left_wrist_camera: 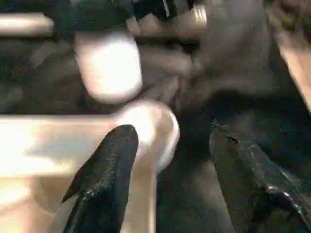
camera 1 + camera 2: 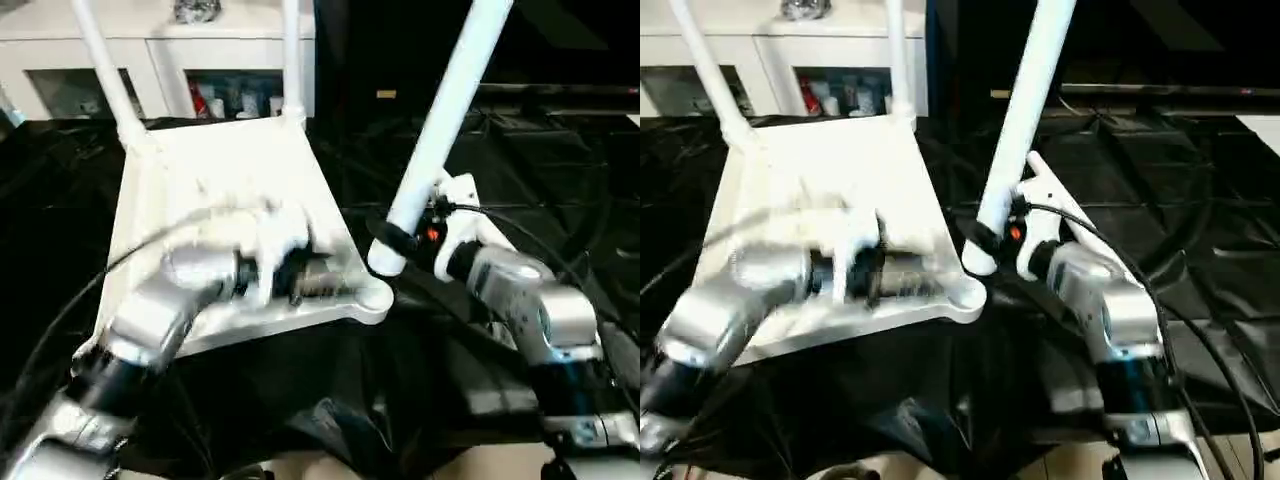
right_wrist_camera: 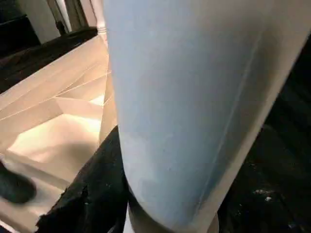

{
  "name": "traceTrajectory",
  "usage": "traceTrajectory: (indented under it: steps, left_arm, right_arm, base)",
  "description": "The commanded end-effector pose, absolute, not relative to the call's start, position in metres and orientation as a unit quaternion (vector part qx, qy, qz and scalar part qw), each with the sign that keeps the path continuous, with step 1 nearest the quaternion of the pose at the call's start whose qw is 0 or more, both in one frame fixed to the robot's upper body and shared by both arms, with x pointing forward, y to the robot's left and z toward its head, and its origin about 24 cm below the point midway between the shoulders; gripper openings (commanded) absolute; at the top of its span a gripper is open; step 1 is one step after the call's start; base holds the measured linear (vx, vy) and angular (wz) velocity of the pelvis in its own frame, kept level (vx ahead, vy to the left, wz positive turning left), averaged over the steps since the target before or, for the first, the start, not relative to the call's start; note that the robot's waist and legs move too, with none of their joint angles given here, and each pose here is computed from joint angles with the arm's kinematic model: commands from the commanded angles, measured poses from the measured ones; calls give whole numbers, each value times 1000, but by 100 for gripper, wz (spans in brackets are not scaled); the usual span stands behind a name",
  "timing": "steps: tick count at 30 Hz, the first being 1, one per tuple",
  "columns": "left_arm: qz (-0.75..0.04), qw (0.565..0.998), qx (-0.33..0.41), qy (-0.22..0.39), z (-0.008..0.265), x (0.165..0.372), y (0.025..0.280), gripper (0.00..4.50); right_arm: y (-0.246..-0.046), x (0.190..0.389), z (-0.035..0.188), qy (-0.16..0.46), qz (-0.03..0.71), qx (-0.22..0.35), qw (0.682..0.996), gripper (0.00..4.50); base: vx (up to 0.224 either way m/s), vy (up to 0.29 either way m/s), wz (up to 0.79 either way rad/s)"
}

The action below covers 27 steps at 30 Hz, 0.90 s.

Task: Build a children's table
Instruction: Pick table leg, then insert table leg to table base

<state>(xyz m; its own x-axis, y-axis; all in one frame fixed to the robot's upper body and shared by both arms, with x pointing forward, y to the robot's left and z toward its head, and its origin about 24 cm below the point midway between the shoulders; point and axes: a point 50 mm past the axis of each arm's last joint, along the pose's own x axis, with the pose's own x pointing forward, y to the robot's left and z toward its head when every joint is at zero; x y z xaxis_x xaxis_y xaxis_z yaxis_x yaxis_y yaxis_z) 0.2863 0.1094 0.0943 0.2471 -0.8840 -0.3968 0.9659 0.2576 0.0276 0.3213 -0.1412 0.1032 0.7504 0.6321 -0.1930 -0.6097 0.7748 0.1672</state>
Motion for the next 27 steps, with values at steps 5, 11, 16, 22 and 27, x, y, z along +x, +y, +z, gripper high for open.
traceTrajectory:
  steps: [5, 11, 16, 22, 27]
  left_arm:
    - [-570, 782, 164, 193, 77, 289, 113, 206]
    - [-544, 788, 189, 217, 67, 292, 118, 164]
    - [-535, 790, 200, 223, 64, 294, 121, 127]
    - [-521, 795, 202, 236, 61, 295, 128, 78]
    - [-523, 791, 201, 248, 59, 293, 133, 61]
  right_arm:
    - [-136, 317, 104, 113, 336, 32, 935, 191]
    - [-133, 315, 102, 114, 337, 31, 934, 191]
    - [-132, 314, 101, 115, 338, 30, 934, 191]
    - [-131, 313, 100, 117, 340, 28, 933, 191]
    - [-130, 313, 100, 118, 342, 27, 932, 191]
  base:
    - [0, 0, 0]
    - [0, 0, 0]
    - [0, 0, 0]
    - [0, 0, 0]
    - [0, 0, 0]
